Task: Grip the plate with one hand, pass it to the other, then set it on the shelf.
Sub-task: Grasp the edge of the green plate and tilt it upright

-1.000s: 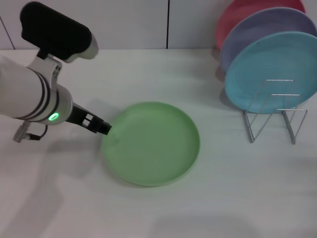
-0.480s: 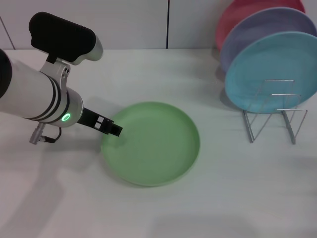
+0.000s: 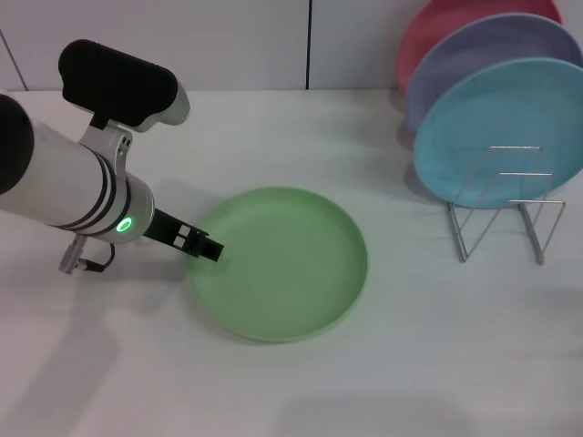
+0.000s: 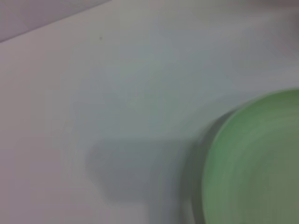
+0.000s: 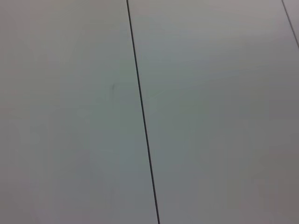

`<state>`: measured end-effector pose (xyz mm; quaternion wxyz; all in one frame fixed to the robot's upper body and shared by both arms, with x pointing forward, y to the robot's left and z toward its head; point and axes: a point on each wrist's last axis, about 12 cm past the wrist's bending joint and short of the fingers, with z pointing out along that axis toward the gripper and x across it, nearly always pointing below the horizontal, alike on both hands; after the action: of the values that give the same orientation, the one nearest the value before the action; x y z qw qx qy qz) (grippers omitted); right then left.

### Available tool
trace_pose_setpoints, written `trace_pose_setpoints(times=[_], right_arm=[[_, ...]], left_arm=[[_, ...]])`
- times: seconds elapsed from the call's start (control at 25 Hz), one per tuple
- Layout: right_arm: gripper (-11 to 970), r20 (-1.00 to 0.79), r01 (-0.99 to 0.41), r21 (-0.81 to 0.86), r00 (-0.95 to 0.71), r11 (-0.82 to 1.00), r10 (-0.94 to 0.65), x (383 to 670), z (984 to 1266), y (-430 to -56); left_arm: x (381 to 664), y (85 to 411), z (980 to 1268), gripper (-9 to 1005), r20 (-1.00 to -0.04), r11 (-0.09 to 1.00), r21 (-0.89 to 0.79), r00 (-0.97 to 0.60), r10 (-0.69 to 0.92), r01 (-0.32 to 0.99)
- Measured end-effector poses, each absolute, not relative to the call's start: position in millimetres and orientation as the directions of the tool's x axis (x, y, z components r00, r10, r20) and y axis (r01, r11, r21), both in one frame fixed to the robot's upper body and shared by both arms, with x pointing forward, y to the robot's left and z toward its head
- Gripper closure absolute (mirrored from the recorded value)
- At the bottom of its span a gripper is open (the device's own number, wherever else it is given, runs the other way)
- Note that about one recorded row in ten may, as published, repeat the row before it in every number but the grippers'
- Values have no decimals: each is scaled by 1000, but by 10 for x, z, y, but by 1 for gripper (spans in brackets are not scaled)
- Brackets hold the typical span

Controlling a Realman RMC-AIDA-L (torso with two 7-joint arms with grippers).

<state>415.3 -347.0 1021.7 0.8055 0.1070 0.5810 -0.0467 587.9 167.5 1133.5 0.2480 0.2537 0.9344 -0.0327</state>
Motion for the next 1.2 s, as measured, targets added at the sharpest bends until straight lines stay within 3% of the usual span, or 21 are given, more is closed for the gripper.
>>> trace_pose_setpoints(times=[1.2], right_arm=[[258, -953, 201, 113, 299, 973, 49, 4205, 10205, -3494]], left_arm=[[5895, 1686, 11164, 326, -441, 874, 33, -778, 447, 484]])
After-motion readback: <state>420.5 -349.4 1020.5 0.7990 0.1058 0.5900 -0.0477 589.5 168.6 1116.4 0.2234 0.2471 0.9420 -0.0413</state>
